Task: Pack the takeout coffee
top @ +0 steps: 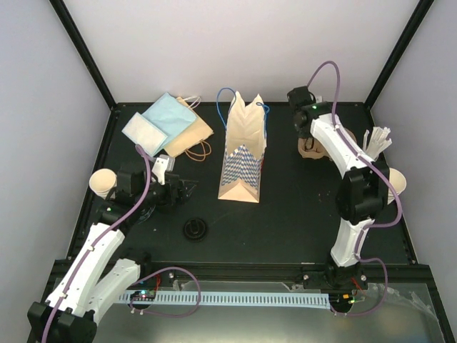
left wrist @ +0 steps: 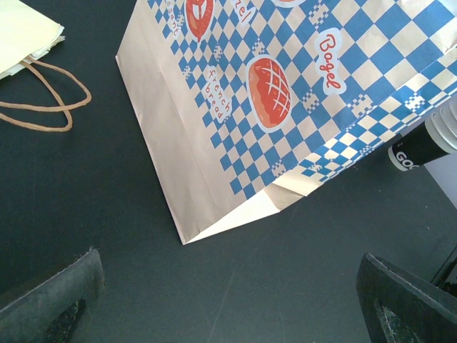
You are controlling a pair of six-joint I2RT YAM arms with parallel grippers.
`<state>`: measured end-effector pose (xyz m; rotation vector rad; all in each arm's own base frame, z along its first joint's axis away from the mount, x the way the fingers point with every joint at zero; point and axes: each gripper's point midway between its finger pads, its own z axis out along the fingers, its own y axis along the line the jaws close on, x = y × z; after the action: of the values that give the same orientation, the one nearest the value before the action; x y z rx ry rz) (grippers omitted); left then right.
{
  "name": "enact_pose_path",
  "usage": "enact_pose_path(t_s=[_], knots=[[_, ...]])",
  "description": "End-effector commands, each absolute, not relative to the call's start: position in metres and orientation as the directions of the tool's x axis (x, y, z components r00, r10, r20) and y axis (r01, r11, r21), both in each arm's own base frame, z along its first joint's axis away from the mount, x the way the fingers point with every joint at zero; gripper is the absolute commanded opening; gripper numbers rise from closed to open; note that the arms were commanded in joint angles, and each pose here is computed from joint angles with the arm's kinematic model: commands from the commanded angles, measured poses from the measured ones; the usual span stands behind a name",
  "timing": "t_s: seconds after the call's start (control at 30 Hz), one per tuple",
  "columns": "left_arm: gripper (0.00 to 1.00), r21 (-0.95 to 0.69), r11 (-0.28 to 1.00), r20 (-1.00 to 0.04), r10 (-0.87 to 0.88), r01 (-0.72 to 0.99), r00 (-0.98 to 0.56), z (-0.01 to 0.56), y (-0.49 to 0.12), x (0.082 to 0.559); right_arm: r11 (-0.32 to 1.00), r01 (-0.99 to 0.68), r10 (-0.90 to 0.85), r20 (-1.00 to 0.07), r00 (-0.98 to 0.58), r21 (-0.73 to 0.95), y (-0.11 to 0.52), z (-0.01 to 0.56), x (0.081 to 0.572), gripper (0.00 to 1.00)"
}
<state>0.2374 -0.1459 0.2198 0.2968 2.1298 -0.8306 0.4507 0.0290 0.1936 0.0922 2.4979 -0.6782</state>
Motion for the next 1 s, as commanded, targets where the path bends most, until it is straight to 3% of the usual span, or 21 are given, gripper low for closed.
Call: enact_pose_path(t_s=[0.0, 0.23, 0.53, 0.97], knots=[[0.99, -0.449, 0.742, -0.781, -0.056, 0.497, -0.621, 0.225, -0.148, 0.238, 0.843, 0.289, -0.058, -0.61, -0.79, -0.454, 0.017, 0.249, 0.442, 0.02], [0.99, -0.448, 0.744, -0.782, -0.056, 0.497, -0.621, 0.225, -0.148, 0.238, 0.855, 0.289, -0.077, -0.658, -0.749, -0.429, 0.026, 0.287, 0.425, 0.02], [0.99, -0.447, 0.748, -0.781, -0.058, 0.491, -0.622, 0.225, -0.147, 0.238, 0.844, 0.27, -0.128, -0.664, -0.737, -0.463, 0.048, 0.312, 0.367, 0.02], [0.99, -0.448, 0.744, -0.783, -0.058, 0.496, -0.62, 0.226, -0.148, 0.238, 0.913, 0.026, -0.198, -0.499, -0.844, -0.406, 0.09, 0.23, 0.259, 0.04]])
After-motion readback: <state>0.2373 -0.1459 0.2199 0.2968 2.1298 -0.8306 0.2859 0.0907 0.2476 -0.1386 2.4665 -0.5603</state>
